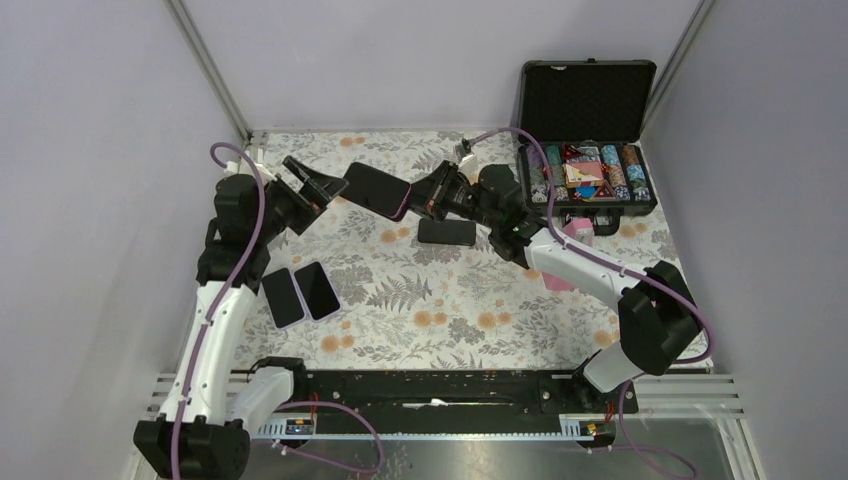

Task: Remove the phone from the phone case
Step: Remove the phone case from the phone.

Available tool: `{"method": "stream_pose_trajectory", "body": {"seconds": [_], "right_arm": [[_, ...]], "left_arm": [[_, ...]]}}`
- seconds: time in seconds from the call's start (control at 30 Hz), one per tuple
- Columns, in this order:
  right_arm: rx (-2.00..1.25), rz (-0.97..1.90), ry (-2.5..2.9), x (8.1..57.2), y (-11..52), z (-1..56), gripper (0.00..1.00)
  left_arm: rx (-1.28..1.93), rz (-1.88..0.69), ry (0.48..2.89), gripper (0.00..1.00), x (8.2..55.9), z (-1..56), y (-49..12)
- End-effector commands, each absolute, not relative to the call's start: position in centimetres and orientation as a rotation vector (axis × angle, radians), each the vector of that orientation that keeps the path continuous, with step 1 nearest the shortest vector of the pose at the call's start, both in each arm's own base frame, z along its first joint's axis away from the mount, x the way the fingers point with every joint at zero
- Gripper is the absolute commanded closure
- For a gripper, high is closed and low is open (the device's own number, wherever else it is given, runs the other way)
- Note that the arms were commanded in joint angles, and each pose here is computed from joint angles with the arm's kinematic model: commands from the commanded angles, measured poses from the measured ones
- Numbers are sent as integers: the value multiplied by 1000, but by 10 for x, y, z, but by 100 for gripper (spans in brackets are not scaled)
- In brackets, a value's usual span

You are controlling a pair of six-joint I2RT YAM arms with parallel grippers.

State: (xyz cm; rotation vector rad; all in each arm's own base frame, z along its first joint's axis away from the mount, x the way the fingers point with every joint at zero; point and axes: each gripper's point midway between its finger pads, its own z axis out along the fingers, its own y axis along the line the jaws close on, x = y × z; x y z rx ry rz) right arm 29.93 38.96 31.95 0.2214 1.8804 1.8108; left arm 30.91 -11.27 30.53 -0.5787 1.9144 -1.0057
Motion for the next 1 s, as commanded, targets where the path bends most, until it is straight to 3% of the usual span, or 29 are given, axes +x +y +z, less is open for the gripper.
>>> {"method": "stream_pose_trajectory", "body": {"seconds": [0.0, 0.2, 0.3, 0.47, 0.57, 0.73, 0.87, 0.97], "right_arm": [[299, 1734, 1928, 297, 380, 324, 100], [344, 1533, 2168, 298, 379, 283, 100], [353, 1459, 2232, 295, 377, 272, 100], [342, 1417, 2292, 288, 377, 261, 100], [335, 1417, 2303, 285, 379, 259, 100], [339, 1417, 2322, 280, 381, 254, 100], [342, 1409, 2315, 280, 380, 254, 100], [344, 1413, 2314, 279, 380, 255, 100]], "left_arm": [[-326, -842, 1830, 1, 296, 332, -102], [32, -770, 1824, 5, 277, 337, -142], [241, -719, 1833, 16, 267, 328, -171], [572, -760, 1808, 18, 251, 313, -209], [645, -739, 1808, 19, 251, 305, -220], [748, -697, 1772, 33, 253, 297, -229], [815, -681, 1757, 36, 252, 284, -235], [814, -667, 1772, 43, 253, 277, -235]]}}
